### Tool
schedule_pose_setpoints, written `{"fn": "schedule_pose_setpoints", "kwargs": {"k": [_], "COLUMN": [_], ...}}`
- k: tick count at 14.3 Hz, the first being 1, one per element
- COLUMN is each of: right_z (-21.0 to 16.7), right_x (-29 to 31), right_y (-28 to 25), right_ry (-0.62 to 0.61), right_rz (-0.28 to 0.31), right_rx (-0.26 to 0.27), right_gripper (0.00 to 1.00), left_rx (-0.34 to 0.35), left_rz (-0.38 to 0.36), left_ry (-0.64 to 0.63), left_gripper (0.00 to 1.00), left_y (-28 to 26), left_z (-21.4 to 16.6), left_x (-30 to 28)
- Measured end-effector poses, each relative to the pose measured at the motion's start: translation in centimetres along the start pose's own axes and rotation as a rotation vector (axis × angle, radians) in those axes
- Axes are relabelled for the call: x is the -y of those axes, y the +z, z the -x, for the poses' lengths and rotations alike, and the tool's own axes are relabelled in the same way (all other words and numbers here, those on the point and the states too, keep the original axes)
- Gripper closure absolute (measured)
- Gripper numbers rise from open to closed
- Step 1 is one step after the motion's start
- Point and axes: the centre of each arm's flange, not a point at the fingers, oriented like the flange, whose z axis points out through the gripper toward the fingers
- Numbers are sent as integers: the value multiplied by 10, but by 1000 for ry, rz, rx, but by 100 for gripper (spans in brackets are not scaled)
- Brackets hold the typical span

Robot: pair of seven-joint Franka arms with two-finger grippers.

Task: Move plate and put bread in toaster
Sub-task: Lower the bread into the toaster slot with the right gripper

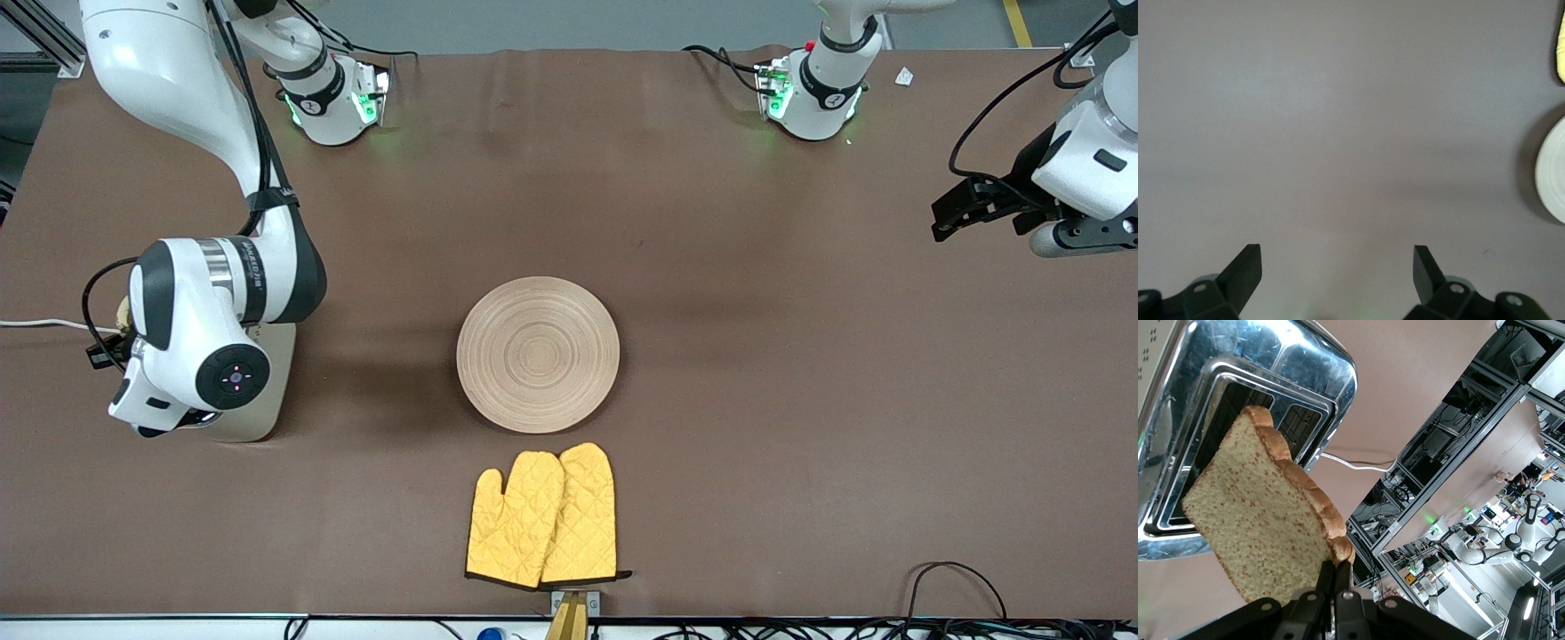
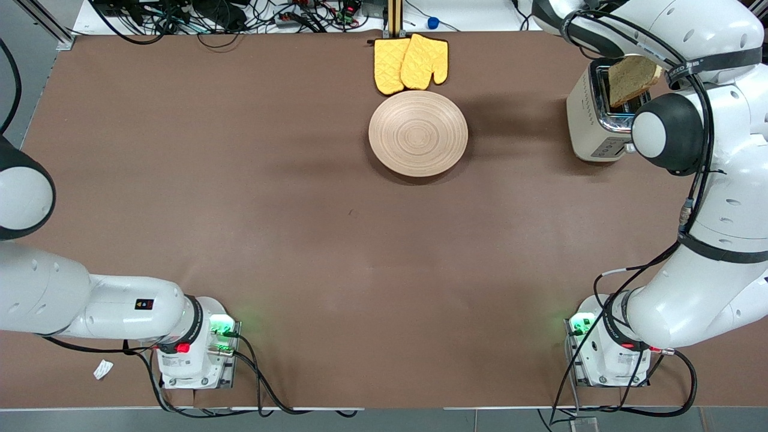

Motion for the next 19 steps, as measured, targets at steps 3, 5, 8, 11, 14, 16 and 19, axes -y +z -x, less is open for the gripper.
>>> {"fn": "schedule_pose_setpoints", "kwargs": {"k": [3, 5, 8, 11, 14, 16, 19], "right_z": [-5, -9, -16, -24, -24, -16, 16], "right_x": [7, 16, 28, 34, 35, 29, -2], "right_y": [7, 13, 20, 22, 11, -7, -27], "right_ry": [8, 20, 30, 80, 106, 124, 171], "right_rz": [1, 1, -10, -12, -17, -91, -280], "right_rx": [16, 28, 28, 13, -15, -60, -154], "right_gripper": [96, 96, 96, 87, 57, 35, 5], "left_rx": [7, 20, 32, 31, 31, 31, 31], "left_rz": [-11, -14, -16, -19, -20, -21, -21], "left_ry": [16, 19, 18, 18, 18, 18, 17], "left_gripper": [0, 0, 0, 0, 0, 0, 0], "left_y": [4, 9, 10, 10, 10, 10, 10], "left_z": [1, 2, 3, 3, 3, 3, 3], "left_x": [-3, -4, -4, -4, -3, -3, -3]}}
